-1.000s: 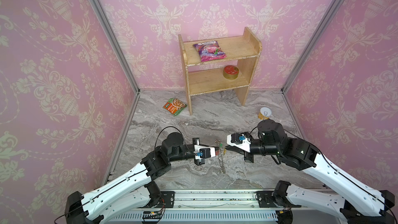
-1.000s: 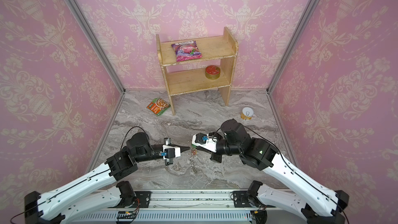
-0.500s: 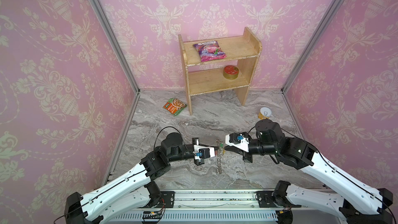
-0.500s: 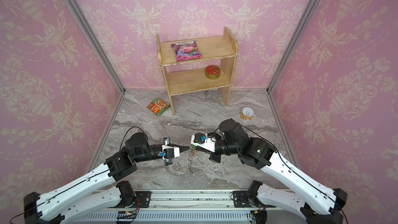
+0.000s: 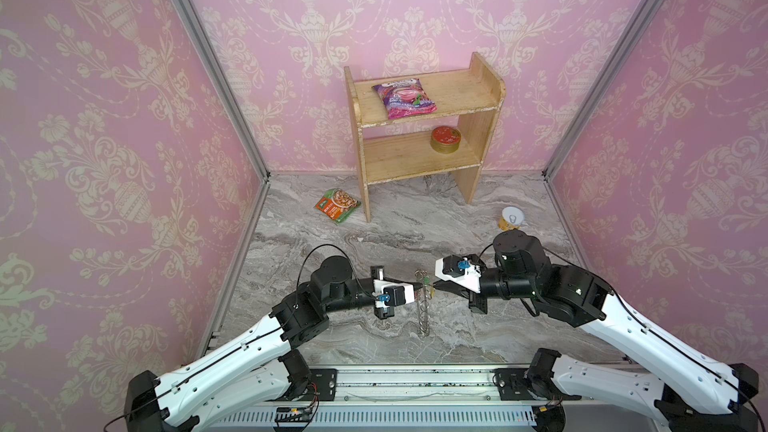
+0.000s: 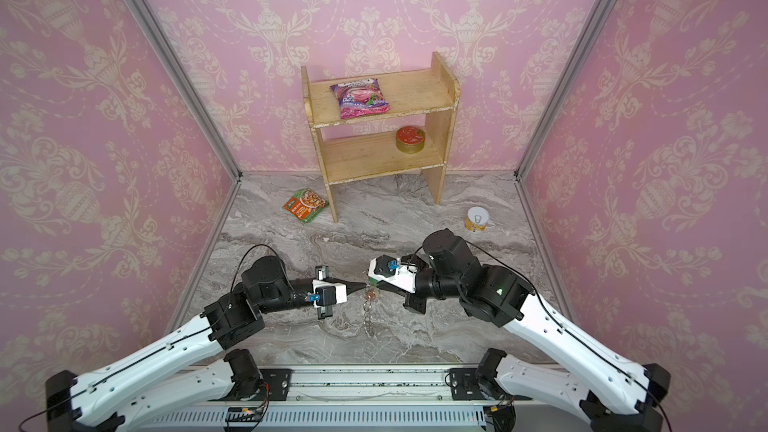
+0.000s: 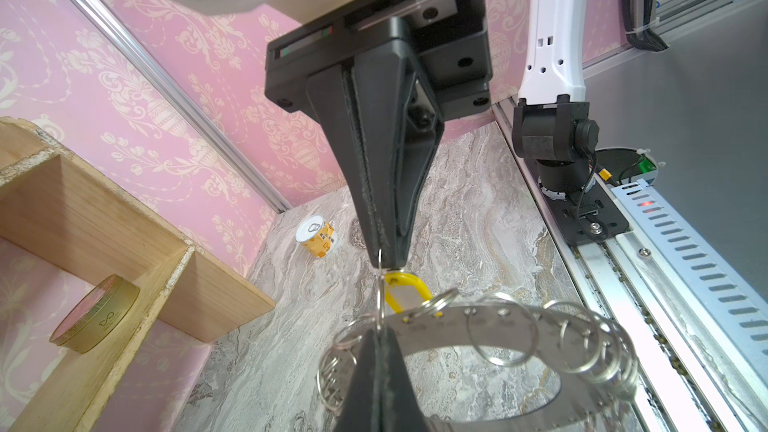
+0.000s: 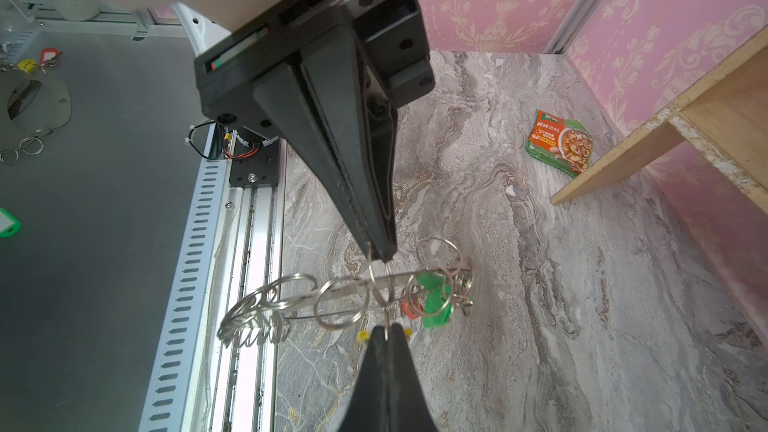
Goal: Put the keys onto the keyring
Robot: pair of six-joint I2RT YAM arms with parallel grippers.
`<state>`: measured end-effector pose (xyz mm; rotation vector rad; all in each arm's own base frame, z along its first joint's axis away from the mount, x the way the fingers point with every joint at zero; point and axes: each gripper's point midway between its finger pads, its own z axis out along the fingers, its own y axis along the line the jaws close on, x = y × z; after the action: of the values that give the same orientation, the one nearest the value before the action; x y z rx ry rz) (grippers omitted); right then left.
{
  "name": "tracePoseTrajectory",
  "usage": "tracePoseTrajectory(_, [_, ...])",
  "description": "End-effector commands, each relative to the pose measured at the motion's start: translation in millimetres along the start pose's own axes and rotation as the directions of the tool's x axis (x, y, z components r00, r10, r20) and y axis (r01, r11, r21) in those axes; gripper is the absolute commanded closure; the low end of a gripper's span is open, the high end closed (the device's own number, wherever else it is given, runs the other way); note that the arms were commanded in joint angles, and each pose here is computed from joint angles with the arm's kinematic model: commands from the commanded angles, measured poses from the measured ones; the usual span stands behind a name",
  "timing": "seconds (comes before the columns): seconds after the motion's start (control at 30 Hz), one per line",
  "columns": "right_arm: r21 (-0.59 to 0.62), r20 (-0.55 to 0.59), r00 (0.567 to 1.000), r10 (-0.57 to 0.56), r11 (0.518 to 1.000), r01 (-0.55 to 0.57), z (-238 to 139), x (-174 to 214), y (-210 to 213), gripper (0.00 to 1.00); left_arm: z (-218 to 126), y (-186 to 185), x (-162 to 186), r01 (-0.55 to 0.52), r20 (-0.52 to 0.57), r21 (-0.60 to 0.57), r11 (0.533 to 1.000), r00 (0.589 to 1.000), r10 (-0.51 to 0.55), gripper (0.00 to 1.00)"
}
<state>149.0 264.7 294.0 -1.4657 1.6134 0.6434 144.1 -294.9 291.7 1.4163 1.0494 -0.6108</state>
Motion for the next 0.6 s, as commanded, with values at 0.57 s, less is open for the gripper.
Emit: tracePoseTrajectory(0.57, [-0.019,0.049,0.999,0.001,1.0,0.0,-2.0,-14.8,2.3,1.0,-3.8,3.2,-11.1,-0.037,0.044,-0.016,0.999,0.998,0.037,1.0])
